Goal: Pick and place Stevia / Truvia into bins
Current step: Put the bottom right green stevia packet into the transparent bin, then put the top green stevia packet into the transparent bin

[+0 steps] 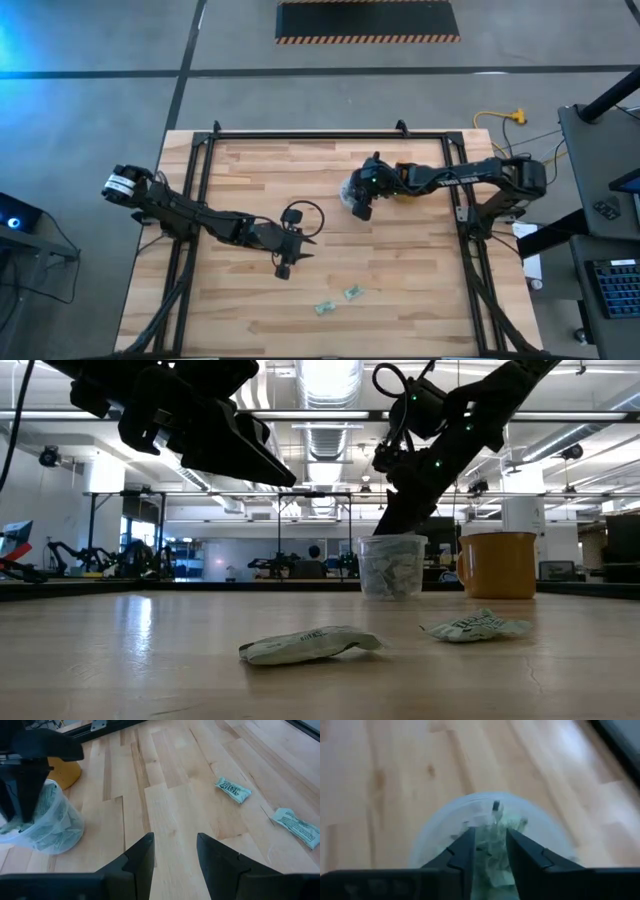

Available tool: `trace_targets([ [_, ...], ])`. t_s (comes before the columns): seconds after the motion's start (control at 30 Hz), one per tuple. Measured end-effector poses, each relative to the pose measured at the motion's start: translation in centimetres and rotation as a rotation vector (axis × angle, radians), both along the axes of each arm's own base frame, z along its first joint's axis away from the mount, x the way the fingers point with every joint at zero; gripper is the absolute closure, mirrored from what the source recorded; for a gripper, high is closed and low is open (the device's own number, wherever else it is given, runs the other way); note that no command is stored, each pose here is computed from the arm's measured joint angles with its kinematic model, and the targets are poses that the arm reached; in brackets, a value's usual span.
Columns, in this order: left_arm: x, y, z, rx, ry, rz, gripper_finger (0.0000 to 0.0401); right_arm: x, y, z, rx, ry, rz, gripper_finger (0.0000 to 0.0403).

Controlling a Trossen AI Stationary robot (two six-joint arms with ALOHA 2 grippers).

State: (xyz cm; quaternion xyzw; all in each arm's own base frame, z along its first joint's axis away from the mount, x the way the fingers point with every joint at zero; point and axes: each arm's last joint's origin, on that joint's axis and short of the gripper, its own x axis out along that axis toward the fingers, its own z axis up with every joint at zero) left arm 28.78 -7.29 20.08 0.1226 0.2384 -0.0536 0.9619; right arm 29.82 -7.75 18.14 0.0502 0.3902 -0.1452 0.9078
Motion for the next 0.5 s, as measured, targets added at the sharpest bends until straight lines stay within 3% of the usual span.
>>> trace_targets([
  [0.2,0.0,0.0,0.0,0.000,0.001,0.000,0.0270,-0.4,0.1,1.2,-0.046,-0.024,-0.029,0.0279],
  [0.5,0.0,0.0,0.0,0.000,0.002,0.000,0.0270,-1.6,2.8,3.5,-0.039,-0.037,0.048,0.0273],
])
